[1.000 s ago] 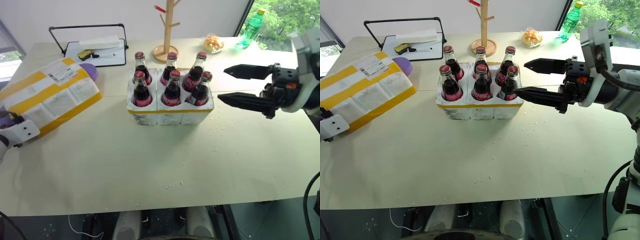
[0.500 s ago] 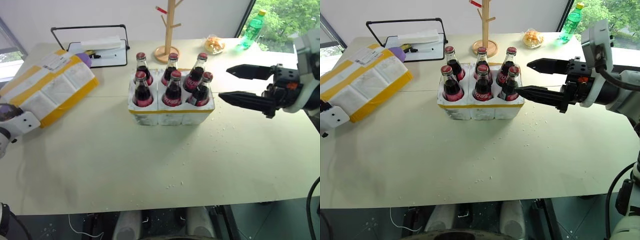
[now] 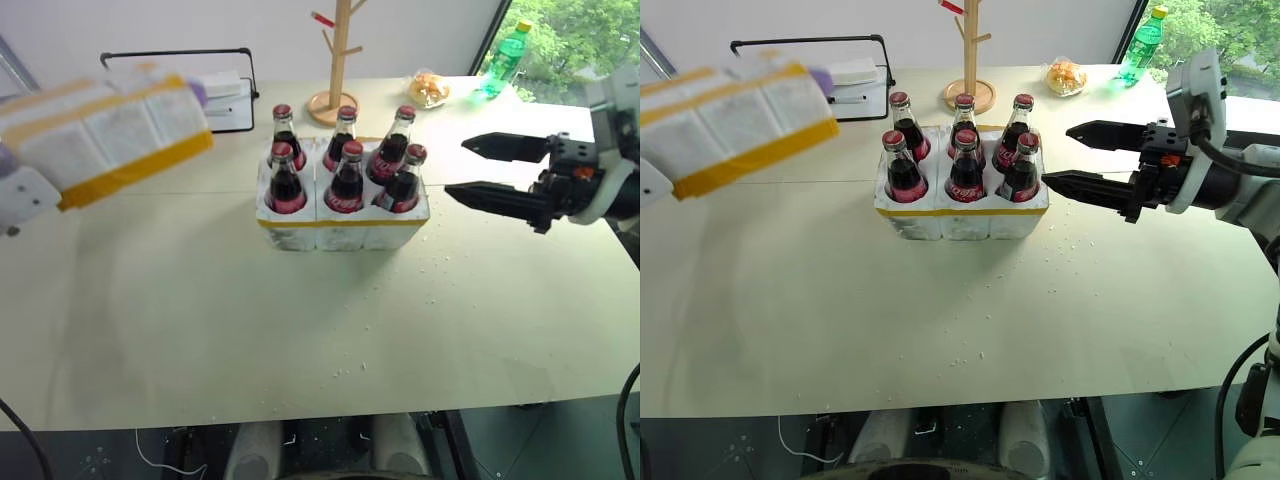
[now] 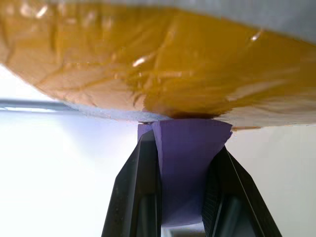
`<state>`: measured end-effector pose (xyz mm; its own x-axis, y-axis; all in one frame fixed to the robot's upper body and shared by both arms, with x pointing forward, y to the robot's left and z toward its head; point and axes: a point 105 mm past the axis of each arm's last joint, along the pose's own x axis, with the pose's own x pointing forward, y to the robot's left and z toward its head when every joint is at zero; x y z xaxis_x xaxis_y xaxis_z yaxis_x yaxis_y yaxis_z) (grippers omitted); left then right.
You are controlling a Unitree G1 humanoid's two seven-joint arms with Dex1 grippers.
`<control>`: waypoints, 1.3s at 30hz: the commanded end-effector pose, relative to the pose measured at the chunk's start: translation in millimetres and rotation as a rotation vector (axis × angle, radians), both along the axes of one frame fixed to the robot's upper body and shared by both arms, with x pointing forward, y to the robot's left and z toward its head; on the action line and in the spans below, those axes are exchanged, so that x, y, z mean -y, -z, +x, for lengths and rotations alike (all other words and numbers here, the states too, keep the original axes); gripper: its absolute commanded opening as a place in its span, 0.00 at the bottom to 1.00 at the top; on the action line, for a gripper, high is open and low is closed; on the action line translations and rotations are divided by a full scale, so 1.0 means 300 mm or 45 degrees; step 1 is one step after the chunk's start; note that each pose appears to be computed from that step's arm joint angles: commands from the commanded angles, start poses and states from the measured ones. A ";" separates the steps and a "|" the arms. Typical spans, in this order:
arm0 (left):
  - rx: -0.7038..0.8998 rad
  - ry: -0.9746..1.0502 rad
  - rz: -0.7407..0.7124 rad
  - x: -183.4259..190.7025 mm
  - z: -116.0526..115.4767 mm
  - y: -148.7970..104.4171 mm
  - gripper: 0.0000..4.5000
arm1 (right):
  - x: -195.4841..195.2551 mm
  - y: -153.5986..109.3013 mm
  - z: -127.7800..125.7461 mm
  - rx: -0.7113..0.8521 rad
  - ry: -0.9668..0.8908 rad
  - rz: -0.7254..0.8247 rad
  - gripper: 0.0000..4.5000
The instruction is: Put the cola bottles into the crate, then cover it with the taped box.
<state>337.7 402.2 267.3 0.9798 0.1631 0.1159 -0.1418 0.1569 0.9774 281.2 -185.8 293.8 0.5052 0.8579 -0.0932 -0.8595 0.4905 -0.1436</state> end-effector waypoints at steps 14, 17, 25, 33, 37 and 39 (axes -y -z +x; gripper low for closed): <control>0.090 0.788 0.027 0.670 0.017 -0.360 0.10 | 0.034 0.011 -0.003 0.059 0.084 -0.046 1.00; 0.050 0.890 0.064 0.769 0.012 -0.337 0.10 | 0.036 0.018 -0.003 0.055 0.099 -0.038 1.00; -0.030 0.906 0.230 0.858 0.037 -0.254 0.10 | 0.043 0.017 -0.004 0.058 0.136 -0.020 1.00; -0.036 0.936 0.319 0.897 0.054 -0.169 0.21 | 0.046 0.012 -0.002 0.069 0.156 -0.008 1.00; -0.076 0.955 0.261 0.903 0.043 -0.134 0.63 | 0.049 0.014 0.003 0.068 0.162 -0.012 1.00; -0.115 0.955 0.203 0.892 0.034 -0.119 0.86 | 0.051 0.016 0.003 0.062 0.164 -0.020 1.00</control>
<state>357.5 133.2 284.9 0.8319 -0.5518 -0.0585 0.0648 -0.0080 0.9979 286.4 -200.1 276.9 0.6115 0.7843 -0.1045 -0.7897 0.5965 -0.1437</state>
